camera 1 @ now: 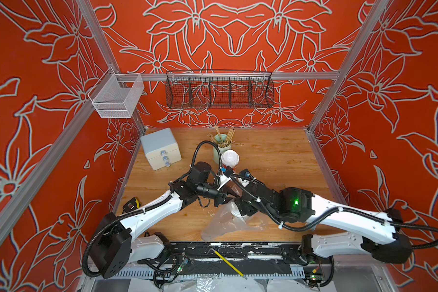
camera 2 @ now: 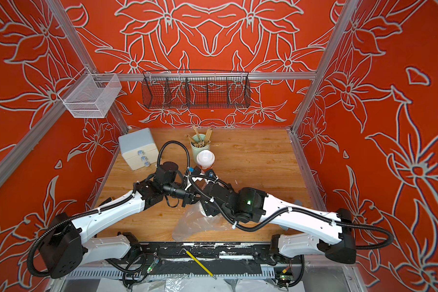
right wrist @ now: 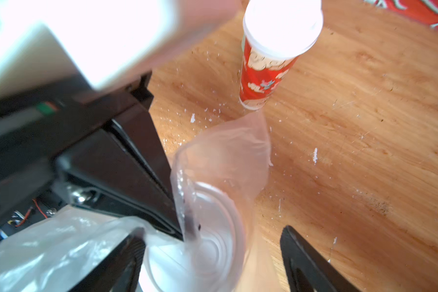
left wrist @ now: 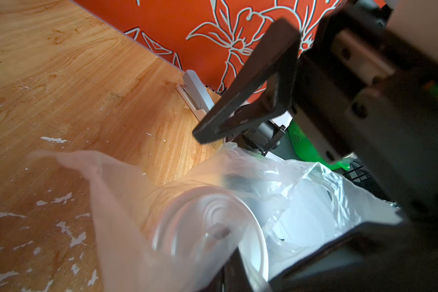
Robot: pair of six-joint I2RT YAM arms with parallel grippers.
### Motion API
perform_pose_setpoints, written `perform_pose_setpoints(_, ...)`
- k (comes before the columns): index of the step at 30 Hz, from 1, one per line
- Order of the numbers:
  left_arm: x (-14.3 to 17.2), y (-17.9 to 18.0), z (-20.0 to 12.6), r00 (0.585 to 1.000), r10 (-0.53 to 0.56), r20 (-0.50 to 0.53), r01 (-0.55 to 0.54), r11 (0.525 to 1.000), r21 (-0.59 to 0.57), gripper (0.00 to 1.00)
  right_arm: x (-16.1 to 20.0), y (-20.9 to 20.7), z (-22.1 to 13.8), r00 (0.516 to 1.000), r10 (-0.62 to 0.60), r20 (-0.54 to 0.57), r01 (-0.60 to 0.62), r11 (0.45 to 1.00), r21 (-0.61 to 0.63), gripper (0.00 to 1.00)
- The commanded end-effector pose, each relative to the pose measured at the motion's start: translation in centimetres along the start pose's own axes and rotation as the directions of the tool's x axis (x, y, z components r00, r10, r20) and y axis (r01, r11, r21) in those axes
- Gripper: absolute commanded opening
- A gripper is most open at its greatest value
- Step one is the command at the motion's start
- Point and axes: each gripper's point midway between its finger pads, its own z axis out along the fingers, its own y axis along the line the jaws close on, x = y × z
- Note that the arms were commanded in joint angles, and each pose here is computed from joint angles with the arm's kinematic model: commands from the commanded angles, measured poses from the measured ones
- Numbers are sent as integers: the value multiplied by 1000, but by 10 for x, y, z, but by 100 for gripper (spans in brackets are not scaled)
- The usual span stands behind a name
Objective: Pack milk tea into plastic carrier bags
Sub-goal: Place the milk tea cup in the plastic carrier bag.
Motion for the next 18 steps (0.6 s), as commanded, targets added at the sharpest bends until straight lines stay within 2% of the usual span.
perform_pose_setpoints(1,1,-6,-1,1000,21,0,-21,1000,3,0,-9,-10,-12,998,22,63,-23,1000,16,87)
perform_pose_setpoints(10,-2,-9,-9,999,46,25,-45,998,-51,0,-19,-18,-28,987,66,143,-64,998,-16,85)
perform_pose_setpoints(18,-3,-12,-18,997,59,56,-54,994,-100,0,-30,-34,-29,984,91,152,-97,995,32,84)
